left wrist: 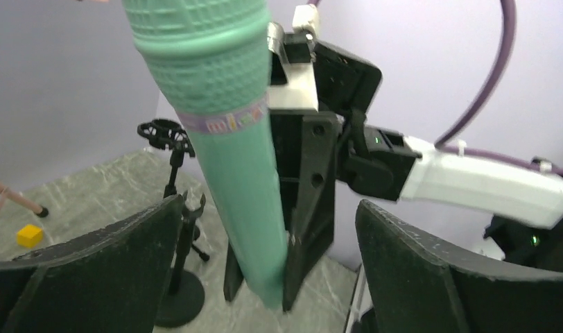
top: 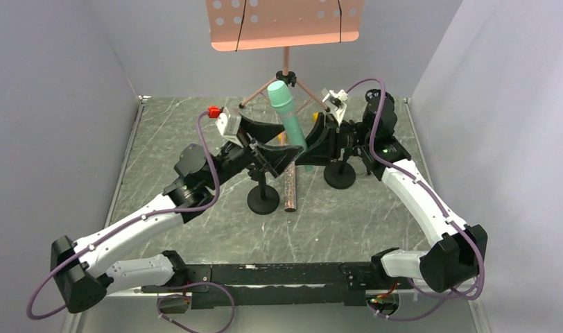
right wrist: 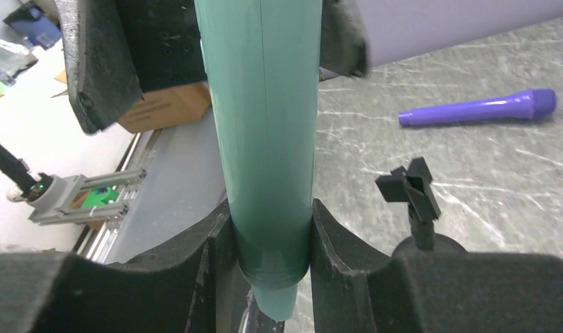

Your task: Attach the microphones to the stand

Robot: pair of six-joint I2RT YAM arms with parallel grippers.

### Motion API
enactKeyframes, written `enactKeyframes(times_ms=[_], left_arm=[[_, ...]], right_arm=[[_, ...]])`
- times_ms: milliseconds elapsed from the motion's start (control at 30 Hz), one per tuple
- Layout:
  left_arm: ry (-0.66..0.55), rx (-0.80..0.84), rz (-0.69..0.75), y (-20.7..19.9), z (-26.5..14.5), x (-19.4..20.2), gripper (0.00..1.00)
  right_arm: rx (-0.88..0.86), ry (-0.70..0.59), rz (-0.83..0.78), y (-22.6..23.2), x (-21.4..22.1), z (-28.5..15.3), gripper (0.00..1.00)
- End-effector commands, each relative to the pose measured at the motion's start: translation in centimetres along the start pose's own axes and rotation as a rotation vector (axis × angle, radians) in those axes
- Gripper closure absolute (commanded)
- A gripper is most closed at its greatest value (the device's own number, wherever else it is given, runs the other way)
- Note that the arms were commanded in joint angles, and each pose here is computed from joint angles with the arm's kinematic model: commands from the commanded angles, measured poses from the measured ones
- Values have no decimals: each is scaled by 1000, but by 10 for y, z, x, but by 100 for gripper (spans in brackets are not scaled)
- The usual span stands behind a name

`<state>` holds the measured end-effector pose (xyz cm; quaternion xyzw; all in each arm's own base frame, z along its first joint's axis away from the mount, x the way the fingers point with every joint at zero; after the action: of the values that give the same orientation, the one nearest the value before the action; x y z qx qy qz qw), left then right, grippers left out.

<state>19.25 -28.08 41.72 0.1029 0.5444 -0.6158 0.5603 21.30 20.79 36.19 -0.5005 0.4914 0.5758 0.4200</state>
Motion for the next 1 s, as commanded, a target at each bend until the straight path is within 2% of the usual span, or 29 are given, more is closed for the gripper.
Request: enactKeyframes(times_ms=[0, 167, 300, 433, 533, 667, 767, 967], left_arm=[[47, 51, 88, -11, -35, -13, 1], [251, 22, 233, 7, -88, -3, 1], [377, -141, 484, 38, -133, 4, 1], [387, -246, 599, 70, -158, 16, 1], [345, -227, 649, 92, -164, 26, 1], [374, -140, 676, 113, -163, 40, 1], [394, -103, 665, 121, -161, 42, 1], [403, -33, 733, 132, -149, 42, 1]], right_arm=[[36, 31, -157, 1, -5, -13, 96], [175, 194, -328, -16, 11, -24, 97], [179, 292, -440, -25, 30, -30, 97], [151, 301, -531, -31, 40, -30, 97], [141, 306, -541, -36, 45, -29, 97], [117, 315, -538, -42, 54, -27, 97], [112, 329, -561, -47, 58, -23, 97], [62, 339, -635, -57, 60, -6, 97]])
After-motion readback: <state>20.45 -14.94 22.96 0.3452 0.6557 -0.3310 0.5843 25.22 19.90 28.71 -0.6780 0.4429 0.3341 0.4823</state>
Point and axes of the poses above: each gripper's point midway between its finger pads, its own z axis out along the fingers, its own y axis along the line the jaws close on, x = y × z, the point moved 6 cm from there along -z, back along the fingers, and after that the axes turned 15 degrees about -z, right-handed, at the moved point
